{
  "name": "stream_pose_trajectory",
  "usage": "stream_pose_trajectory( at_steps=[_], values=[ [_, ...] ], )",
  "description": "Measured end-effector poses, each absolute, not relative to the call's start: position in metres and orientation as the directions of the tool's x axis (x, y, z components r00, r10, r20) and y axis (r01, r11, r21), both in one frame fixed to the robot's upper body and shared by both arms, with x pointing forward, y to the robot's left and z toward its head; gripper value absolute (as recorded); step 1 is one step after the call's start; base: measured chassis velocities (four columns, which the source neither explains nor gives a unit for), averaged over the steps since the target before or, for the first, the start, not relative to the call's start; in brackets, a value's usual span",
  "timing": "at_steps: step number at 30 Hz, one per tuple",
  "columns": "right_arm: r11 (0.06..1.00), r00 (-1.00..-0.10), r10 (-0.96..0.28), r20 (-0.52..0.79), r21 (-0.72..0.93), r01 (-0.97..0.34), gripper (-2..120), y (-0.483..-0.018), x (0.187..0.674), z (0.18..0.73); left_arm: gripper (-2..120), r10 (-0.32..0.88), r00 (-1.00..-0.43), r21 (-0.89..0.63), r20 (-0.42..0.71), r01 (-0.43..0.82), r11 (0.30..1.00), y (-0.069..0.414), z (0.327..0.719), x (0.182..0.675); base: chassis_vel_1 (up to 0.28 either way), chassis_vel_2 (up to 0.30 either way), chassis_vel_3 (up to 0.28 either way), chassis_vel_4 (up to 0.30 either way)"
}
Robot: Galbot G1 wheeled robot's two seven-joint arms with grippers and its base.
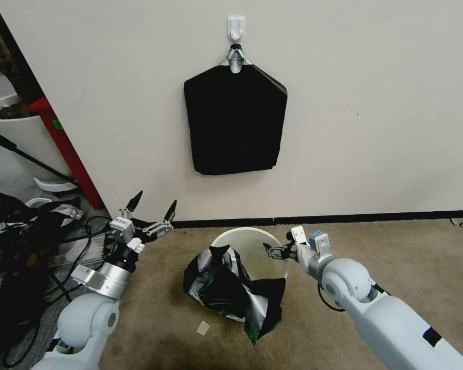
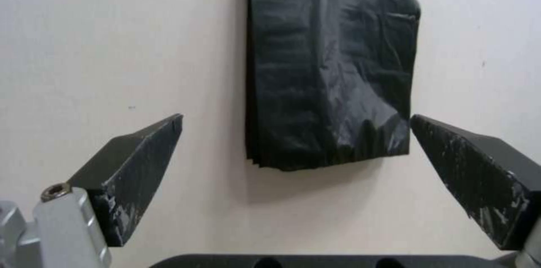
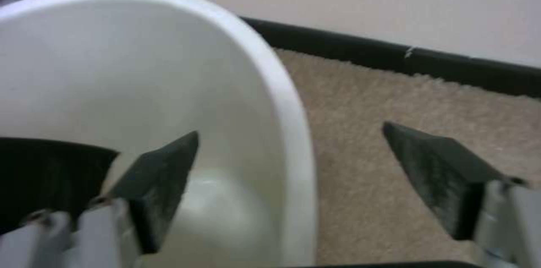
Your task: Place a trash bag onto the trash bin.
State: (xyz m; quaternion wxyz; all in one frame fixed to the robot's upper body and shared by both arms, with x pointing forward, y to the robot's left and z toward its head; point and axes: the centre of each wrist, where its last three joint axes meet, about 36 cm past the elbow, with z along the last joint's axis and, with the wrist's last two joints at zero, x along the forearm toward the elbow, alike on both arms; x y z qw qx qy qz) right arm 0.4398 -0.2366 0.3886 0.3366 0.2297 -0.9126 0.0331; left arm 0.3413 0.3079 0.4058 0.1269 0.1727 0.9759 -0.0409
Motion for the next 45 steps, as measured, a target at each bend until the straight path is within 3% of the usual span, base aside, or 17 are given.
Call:
stream_pose_trajectory(
  at_steps=[4,7,9,11,13,17,19,20,23,25,26,28,29,31,42,45],
  values=[
    [0.889,-0.659,-0.407,0.633,0.110,-0.444,74,-0.234,0.445,0.391,100,0.314,-0.915,-0.034,-0.253,0.333,0.942,0.307,0.403,0.341,0.000,0.000,0.000,0.000],
    [0.895,-0.659,-0.396,0.640,0.108,-0.434,59,-0.232,0.450,0.388,100,0.302,-0.923,-0.030,-0.239,0.318,0.948,0.306,0.400,0.340,0.000,0.000,0.000,0.000],
    [0.896,-0.659,-0.393,0.641,0.106,-0.431,57,-0.231,0.451,0.388,100,0.300,-0.924,-0.031,-0.237,0.316,0.948,0.306,0.399,0.339,0.000,0.000,0.000,0.000],
    [0.908,-0.671,-0.365,0.645,0.089,-0.409,43,-0.229,0.451,0.383,100,0.292,-0.928,-0.031,-0.230,0.307,0.951,0.305,0.397,0.338,0.000,0.000,0.000,0.000],
    [0.917,-0.687,-0.351,0.636,0.084,-0.391,41,-0.227,0.449,0.380,100,0.288,-0.930,-0.030,-0.227,0.302,0.953,0.304,0.396,0.338,0.000,0.000,0.000,0.000],
    [0.955,-0.743,-0.281,0.607,0.099,-0.280,22,-0.213,0.427,0.378,100,0.279,-0.935,-0.026,-0.217,0.292,0.956,0.301,0.392,0.337,0.000,0.000,0.000,0.000],
    [0.963,-0.752,-0.260,0.606,0.106,-0.248,18,-0.209,0.421,0.377,100,0.276,-0.937,-0.027,-0.215,0.288,0.957,0.300,0.391,0.337,0.000,0.000,0.000,0.000],
    [0.981,-0.779,-0.196,0.595,0.121,-0.155,10,-0.197,0.406,0.374,100,0.269,-0.940,-0.029,-0.209,0.281,0.959,0.297,0.388,0.337,0.000,0.000,0.000,0.000],
    [0.985,-0.790,-0.171,0.589,0.131,-0.116,9,-0.193,0.400,0.372,100,0.267,-0.941,-0.031,-0.207,0.279,0.960,0.296,0.387,0.337,0.000,0.000,0.000,0.000],
    [0.970,-0.843,-0.045,0.537,0.226,0.092,7,-0.175,0.372,0.369,100,0.262,-0.943,-0.033,-0.206,0.274,0.961,0.294,0.387,0.337,0.000,0.000,0.000,0.000],
    [0.970,-0.843,-0.045,0.537,0.226,0.092,7,-0.175,0.372,0.369,100,0.262,-0.943,-0.033,-0.206,0.274,0.961,0.294,0.387,0.337,0.000,0.000,0.000,0.000],
    [0.902,-0.859,0.080,0.505,0.331,0.278,7,-0.160,0.356,0.377,100,0.253,-0.946,-0.031,-0.201,0.264,0.964,0.295,0.386,0.336,0.000,0.000,0.000,0.000],
    [0.902,-0.859,0.080,0.505,0.331,0.278,7,-0.160,0.356,0.377,100,0.253,-0.946,-0.031,-0.201,0.264,0.964,0.295,0.386,0.336,0.000,0.000,0.000,0.000],
    [0.823,-0.840,0.164,0.517,0.398,0.405,7,-0.145,0.347,0.383,100,0.239,-0.952,-0.031,-0.192,0.249,0.968,0.296,0.384,0.334,0.000,0.000,0.000,0.000],
    [0.725,-0.797,0.295,0.527,0.419,0.546,7,-0.124,0.332,0.360,100,0.233,-0.955,-0.034,-0.185,0.243,0.969,0.290,0.383,0.331,0.000,0.000,0.000,0.000],
    [0.736,-0.814,0.364,0.452,0.396,0.549,7,-0.116,0.325,0.349,100,0.232,-0.955,-0.034,-0.182,0.242,0.970,0.290,0.384,0.329,0.000,0.000,0.000,0.000]
  ],
)
